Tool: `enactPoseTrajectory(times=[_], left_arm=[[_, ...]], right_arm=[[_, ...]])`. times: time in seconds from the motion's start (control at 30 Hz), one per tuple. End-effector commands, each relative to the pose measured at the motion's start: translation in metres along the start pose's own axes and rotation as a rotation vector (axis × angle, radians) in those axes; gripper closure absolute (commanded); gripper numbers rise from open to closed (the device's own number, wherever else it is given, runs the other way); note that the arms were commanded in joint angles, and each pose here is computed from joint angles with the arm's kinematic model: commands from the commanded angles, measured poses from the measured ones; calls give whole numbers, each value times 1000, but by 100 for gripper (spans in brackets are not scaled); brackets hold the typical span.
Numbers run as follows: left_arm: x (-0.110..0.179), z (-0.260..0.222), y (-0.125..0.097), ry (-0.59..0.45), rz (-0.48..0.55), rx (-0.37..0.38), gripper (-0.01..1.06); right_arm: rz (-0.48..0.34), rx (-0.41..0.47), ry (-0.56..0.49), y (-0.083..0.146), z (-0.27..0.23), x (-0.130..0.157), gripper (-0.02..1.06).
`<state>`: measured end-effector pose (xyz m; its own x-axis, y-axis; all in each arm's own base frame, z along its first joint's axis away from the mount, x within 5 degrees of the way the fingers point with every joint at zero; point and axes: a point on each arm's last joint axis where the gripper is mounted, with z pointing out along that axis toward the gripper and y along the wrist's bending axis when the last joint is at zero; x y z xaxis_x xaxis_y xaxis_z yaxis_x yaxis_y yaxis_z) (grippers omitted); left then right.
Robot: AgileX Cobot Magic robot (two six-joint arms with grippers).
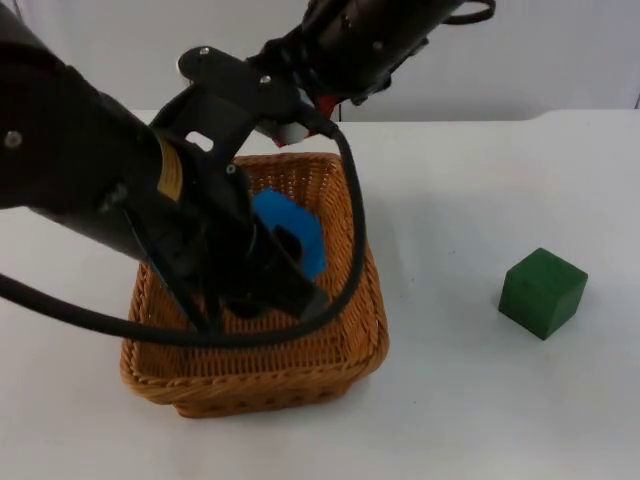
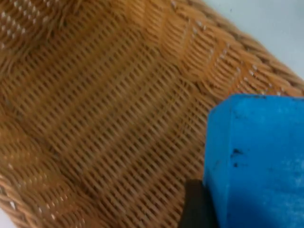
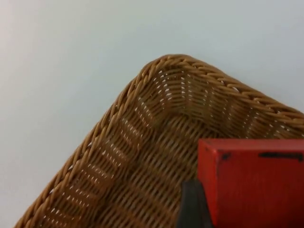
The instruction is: Pick up one cube with each hand and place exactly two cubes into the same basket, leaving the remaining cube outside.
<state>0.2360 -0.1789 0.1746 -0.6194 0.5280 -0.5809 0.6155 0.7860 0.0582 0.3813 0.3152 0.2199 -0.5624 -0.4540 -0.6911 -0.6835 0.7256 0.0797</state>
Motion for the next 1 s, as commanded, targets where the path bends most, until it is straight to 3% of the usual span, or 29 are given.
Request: enactPoseTrajectory(times=[0.0, 0.2, 0.5, 0.97], left_arm=[[-3, -3, 0, -39, 12, 1, 105], [-2, -1, 2, -54, 65, -5, 105], [11, 27, 33, 2, -30, -49, 105], [28, 61, 28, 73, -2, -19, 105]], right_arm=[[-3, -2, -26, 3, 5, -1, 105], [3, 1, -9, 1, 20, 7, 105], [54, -12, 0, 0, 38, 18, 105], [50, -3, 34, -1, 71, 40, 105]])
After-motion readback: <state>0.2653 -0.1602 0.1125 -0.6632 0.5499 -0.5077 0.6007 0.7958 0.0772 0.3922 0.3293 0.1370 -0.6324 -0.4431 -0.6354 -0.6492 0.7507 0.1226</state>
